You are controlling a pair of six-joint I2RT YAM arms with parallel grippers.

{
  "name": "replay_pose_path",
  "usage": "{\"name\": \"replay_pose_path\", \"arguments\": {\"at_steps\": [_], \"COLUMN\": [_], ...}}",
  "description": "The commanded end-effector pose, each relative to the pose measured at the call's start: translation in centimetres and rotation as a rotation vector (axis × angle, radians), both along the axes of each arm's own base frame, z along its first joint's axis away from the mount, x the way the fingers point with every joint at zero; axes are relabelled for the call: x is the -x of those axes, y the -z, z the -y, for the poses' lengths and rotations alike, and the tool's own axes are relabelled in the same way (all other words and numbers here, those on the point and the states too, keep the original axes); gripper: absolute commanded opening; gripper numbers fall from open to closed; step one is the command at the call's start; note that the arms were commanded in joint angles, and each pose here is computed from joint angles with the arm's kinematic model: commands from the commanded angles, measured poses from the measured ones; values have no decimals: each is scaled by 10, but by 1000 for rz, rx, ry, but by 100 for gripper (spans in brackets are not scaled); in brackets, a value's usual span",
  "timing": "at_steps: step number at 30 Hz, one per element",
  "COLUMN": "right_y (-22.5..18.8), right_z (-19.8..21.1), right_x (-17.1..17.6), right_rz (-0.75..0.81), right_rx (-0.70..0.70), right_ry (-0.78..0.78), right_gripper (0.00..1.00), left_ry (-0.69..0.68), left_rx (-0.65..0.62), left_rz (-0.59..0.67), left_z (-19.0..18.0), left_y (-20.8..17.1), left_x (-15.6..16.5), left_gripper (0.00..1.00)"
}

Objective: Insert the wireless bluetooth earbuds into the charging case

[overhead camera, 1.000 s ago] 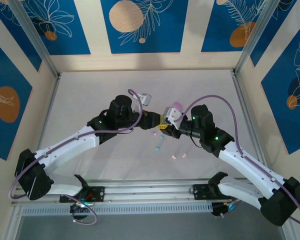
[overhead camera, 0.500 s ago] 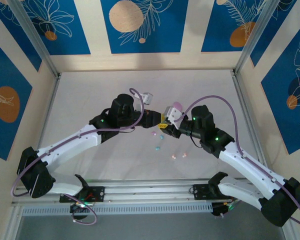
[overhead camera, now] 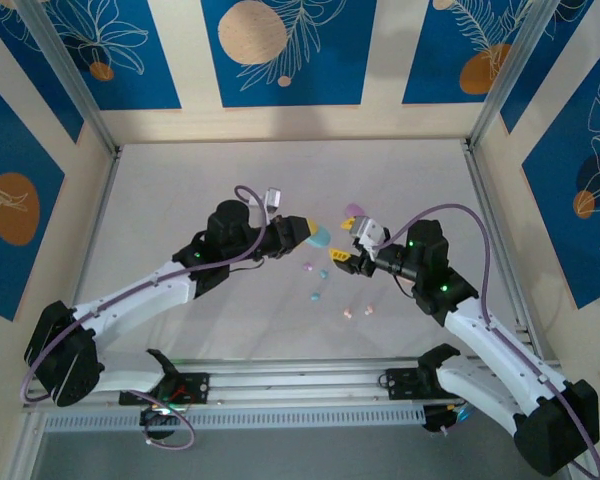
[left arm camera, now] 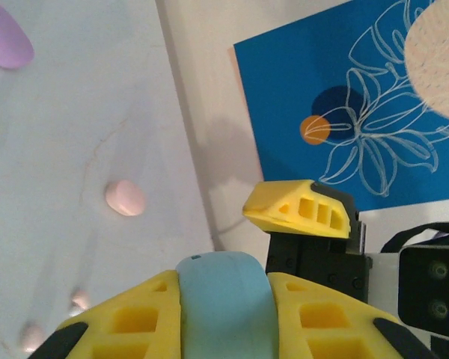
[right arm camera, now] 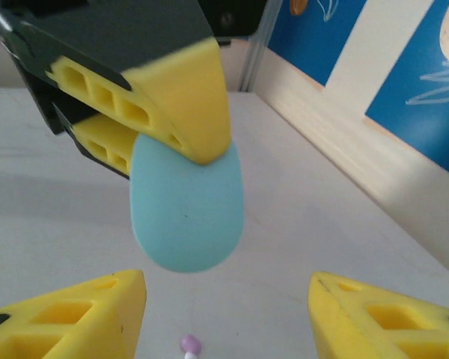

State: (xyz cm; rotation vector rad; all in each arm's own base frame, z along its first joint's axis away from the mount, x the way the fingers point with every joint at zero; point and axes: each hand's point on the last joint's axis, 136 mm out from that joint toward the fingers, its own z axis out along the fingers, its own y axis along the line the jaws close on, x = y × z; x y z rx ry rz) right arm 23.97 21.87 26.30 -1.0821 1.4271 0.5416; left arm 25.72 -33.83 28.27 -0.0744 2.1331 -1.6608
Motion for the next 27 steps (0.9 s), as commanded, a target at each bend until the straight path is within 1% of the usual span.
{"name": "replay_pose_path", "arguments": {"at_steps": [1, 7, 11, 15, 27], "right_y": [-29, -41, -50, -48, -37], "right_z": [-10, -20, -25, -26, -23], "right_x": [12, 2, 1, 0, -4], "right_rz": [81, 65, 72, 65, 27], "right_rx": [-47, -78, -90, -74, -38], "right_ry": [-114, -142, -172, -178, -167], "right_gripper": [61, 61, 55, 48, 47], "left_ry": [25, 29, 28, 34, 54], "left_rx": [139, 153, 153, 162, 180], "left_rz": [-10, -4, -3, 4, 46], "left_z": [4, 4, 4, 4, 4], "left_y": [-31, -34, -34, -37, -47], "left_x": [3, 3, 4, 4, 8], "left_gripper": [18, 18, 17, 16, 15]}}
